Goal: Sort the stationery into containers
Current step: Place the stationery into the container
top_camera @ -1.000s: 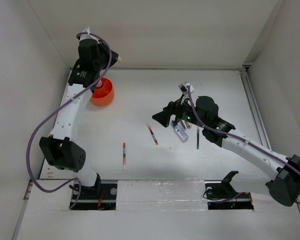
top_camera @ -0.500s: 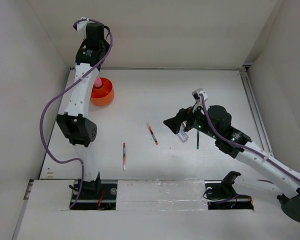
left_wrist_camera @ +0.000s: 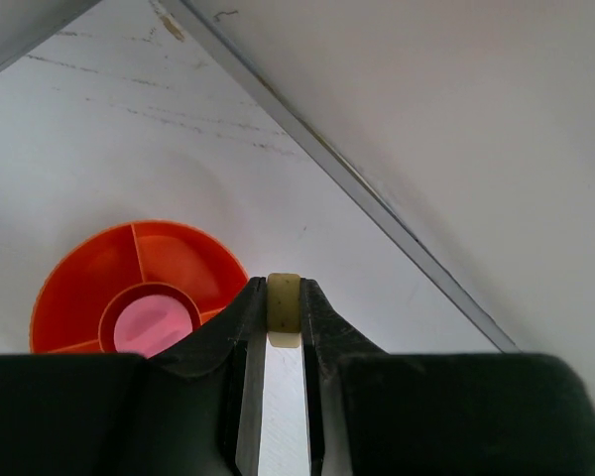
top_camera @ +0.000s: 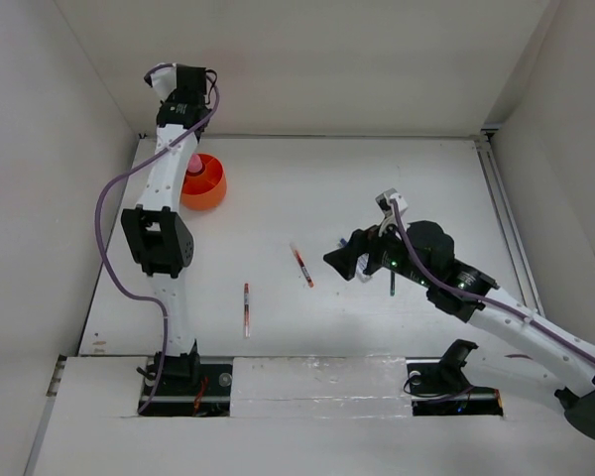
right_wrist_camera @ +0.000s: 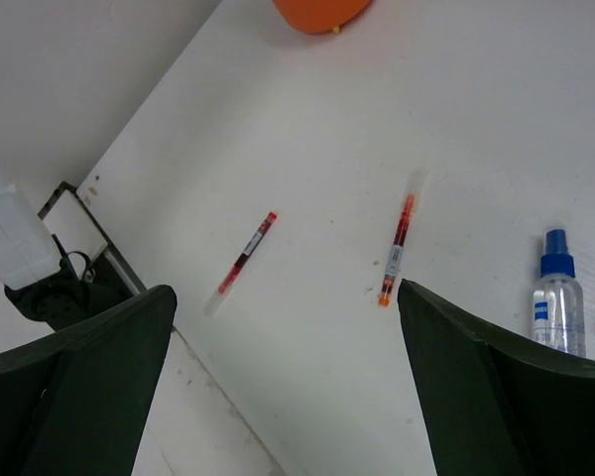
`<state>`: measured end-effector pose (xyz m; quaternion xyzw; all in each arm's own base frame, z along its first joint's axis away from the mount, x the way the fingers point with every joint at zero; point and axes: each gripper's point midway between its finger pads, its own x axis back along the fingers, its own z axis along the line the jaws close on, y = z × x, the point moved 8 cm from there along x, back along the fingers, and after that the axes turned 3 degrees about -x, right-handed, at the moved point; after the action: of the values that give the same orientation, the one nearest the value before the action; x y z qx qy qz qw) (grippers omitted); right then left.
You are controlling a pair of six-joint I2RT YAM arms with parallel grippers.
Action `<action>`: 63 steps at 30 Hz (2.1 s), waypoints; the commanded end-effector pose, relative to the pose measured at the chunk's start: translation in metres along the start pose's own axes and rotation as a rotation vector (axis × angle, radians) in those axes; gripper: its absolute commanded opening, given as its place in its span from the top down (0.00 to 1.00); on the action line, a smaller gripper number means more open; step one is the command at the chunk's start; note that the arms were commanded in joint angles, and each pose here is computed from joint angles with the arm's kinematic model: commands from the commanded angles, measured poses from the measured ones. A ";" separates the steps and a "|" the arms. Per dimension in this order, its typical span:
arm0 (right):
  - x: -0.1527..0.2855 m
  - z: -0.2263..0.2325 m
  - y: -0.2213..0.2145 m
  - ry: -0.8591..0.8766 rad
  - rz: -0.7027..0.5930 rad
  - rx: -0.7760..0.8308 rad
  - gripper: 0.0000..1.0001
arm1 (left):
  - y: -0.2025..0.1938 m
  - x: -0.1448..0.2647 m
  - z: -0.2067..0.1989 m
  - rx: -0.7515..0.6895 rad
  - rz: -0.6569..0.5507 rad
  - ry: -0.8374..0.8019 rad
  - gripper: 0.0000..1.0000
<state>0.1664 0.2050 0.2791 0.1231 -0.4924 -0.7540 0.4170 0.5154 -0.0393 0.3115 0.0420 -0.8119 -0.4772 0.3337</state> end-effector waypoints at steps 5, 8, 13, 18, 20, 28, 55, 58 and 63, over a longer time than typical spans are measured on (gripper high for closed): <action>0.001 0.009 -0.014 0.062 0.009 -0.020 0.00 | -0.001 -0.027 0.005 0.038 -0.035 0.024 1.00; 0.001 0.011 -0.013 0.075 0.006 -0.019 0.00 | -0.018 -0.039 0.009 0.037 -0.001 0.054 1.00; -0.001 0.011 -0.016 0.088 0.025 -0.009 0.00 | -0.030 -0.051 0.016 0.038 0.004 0.105 1.00; 0.001 0.011 -0.016 0.093 0.016 -0.008 0.00 | -0.047 -0.060 0.024 0.040 0.024 0.139 1.00; 0.001 0.009 -0.019 0.089 0.023 0.001 0.00 | -0.047 -0.060 0.024 0.040 0.024 0.139 1.00; 0.002 0.008 -0.021 0.089 0.023 0.001 0.00 | -0.051 -0.064 0.025 0.040 0.040 0.152 1.00; 0.005 0.008 -0.021 0.093 0.015 0.011 0.00 | -0.072 -0.075 0.043 -0.019 0.064 0.256 0.93; 0.005 0.008 -0.021 0.093 0.015 0.011 0.00 | -0.075 -0.076 0.045 -0.024 0.070 0.262 0.82; 0.005 0.008 -0.021 0.093 0.015 0.011 0.00 | -0.069 -0.071 0.043 -0.013 0.057 0.250 0.67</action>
<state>0.1487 0.2072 0.2532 0.1196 -0.4845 -0.7380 0.4543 0.5340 -0.0223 0.1980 0.0548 -0.7659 -0.4634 0.4424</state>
